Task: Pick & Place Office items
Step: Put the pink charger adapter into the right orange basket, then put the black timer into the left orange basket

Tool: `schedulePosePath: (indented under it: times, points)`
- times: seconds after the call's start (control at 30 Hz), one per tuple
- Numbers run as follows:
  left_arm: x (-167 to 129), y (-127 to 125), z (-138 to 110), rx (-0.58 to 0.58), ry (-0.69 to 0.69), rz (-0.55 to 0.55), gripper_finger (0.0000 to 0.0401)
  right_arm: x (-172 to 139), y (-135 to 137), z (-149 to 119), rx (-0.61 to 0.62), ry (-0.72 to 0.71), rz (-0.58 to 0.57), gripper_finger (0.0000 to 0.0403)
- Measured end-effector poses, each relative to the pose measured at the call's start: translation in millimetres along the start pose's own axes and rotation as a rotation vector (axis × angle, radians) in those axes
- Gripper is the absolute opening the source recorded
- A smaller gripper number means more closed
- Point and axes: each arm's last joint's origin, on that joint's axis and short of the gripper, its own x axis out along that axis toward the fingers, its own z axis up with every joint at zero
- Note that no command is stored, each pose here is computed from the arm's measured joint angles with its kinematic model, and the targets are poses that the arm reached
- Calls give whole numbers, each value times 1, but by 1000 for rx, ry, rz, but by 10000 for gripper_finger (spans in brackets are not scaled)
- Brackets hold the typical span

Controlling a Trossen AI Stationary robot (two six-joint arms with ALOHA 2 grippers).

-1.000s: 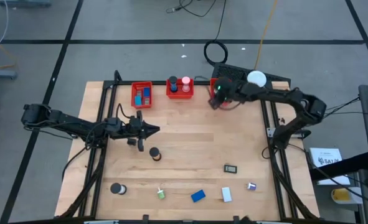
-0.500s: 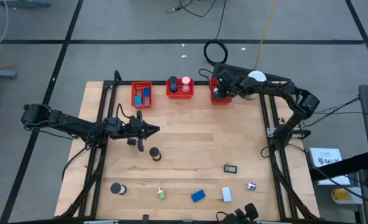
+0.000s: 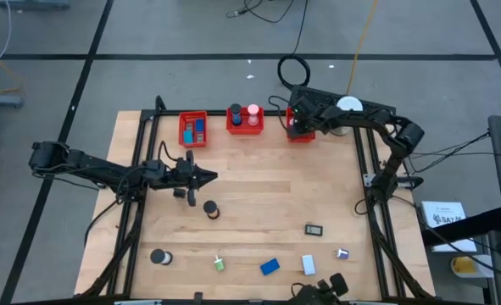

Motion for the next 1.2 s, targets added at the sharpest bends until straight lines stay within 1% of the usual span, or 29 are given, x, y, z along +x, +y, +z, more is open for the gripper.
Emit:
schedulePosePath:
  times: [0.1,0.27,0.4,0.57,0.7,0.77,0.87,0.97,1.13,1.2]
  points:
    - [0,0,0,0,0,0,37,2,1,0,-1,-5,1,140]
    - [0,0,0,0,-1,0,37,2,2,3,-7,-33,9,174]
    - [0,0,0,0,0,0,37,2,2,3,-35,-35,8,194]
    - [0,0,0,0,0,0,37,-4,-1,6,-55,-55,11,206]
    - [0,0,0,0,0,0,37,-21,-4,11,-72,-98,22,202]
    - [0,0,0,0,0,0,37,-34,-5,13,-99,-128,35,194]
    - [0,0,0,0,-1,0,37,-53,-2,11,-157,-149,56,170]
    - [0,0,1,-2,-10,1,37,-68,6,3,-231,-170,142,136]
    - [0,0,1,-12,-9,-2,37,-77,22,-31,-317,-231,290,67]
    - [0,0,1,-43,-8,-8,37,-79,25,-48,-344,-249,334,41]
